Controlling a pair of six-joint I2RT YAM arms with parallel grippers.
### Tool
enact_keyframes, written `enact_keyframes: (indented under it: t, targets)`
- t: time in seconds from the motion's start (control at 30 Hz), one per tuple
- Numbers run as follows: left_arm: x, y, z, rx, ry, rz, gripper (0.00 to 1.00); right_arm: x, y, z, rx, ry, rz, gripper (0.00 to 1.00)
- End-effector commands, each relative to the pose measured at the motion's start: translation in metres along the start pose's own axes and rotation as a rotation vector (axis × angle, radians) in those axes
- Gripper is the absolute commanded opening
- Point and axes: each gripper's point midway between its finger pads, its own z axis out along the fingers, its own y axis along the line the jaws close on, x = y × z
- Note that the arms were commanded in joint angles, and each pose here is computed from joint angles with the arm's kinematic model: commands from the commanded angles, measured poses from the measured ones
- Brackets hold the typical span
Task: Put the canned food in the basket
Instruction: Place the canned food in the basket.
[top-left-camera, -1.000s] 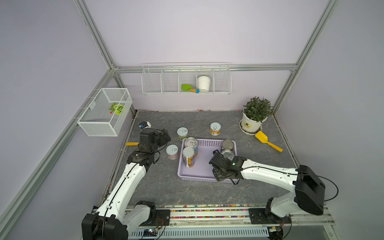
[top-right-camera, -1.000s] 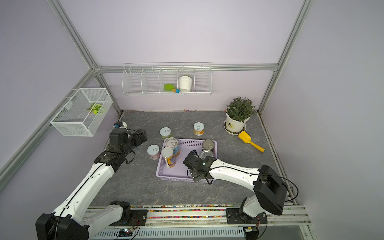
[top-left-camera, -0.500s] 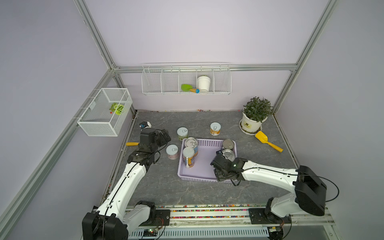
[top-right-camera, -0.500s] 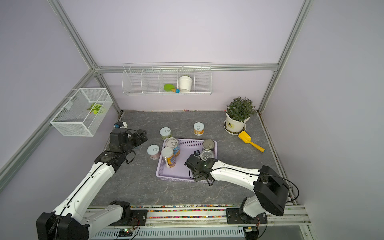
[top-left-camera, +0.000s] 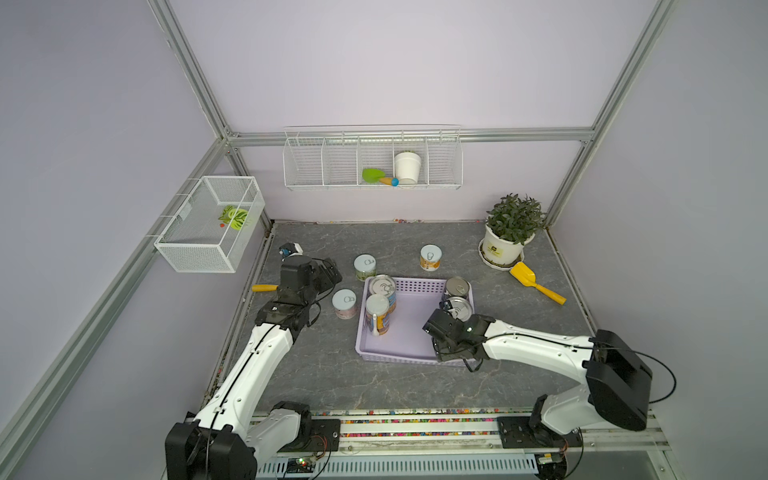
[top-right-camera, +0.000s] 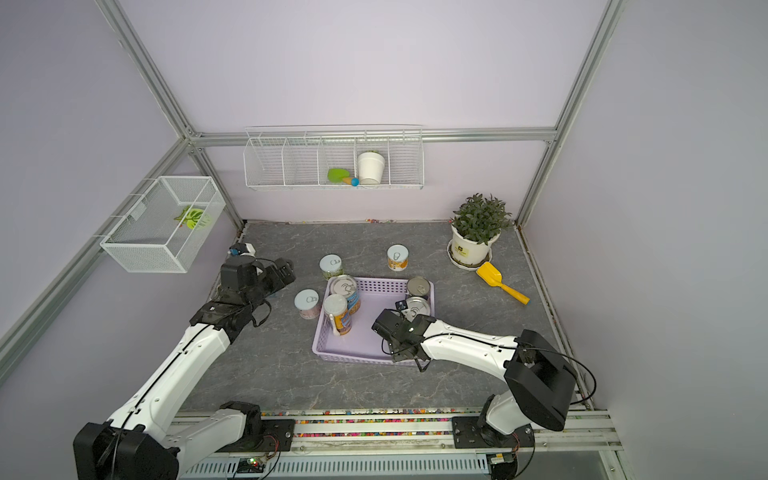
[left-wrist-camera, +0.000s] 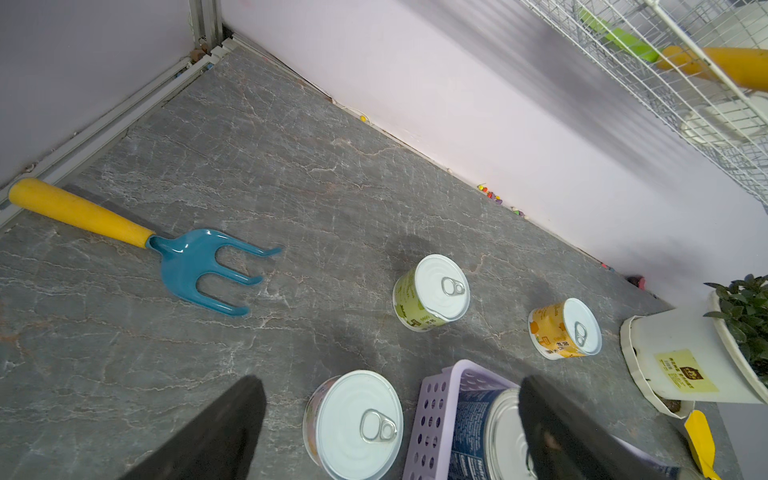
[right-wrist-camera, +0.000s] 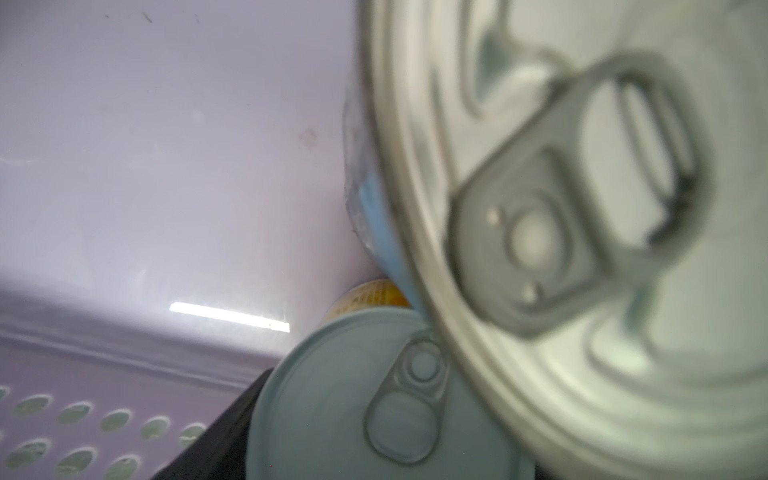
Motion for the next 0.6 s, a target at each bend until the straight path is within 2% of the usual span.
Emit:
enact_keyframes:
  t: [0.0, 0.07, 0.3, 0.57]
  targets:
    - [0.0, -0.001, 0.002, 0.009, 0.006, -0.005, 1.0, 0.04, -0.055, -0.001, 0.242, 0.135, -0.138, 0.93]
    - [0.0, -0.001, 0.002, 0.011, 0.008, -0.005, 1.0, 0.038, -0.057, -0.005, 0.264, 0.128, -0.14, 0.98]
    - [0.001, -0.001, 0.003, 0.012, 0.01, -0.005, 0.99, 0.032, -0.047, -0.013, 0.186, 0.089, -0.116, 0.98]
    - [0.001, -0.001, 0.002, 0.013, 0.011, -0.005, 1.0, -0.003, -0.041, -0.059, 0.112, -0.091, -0.103, 0.98]
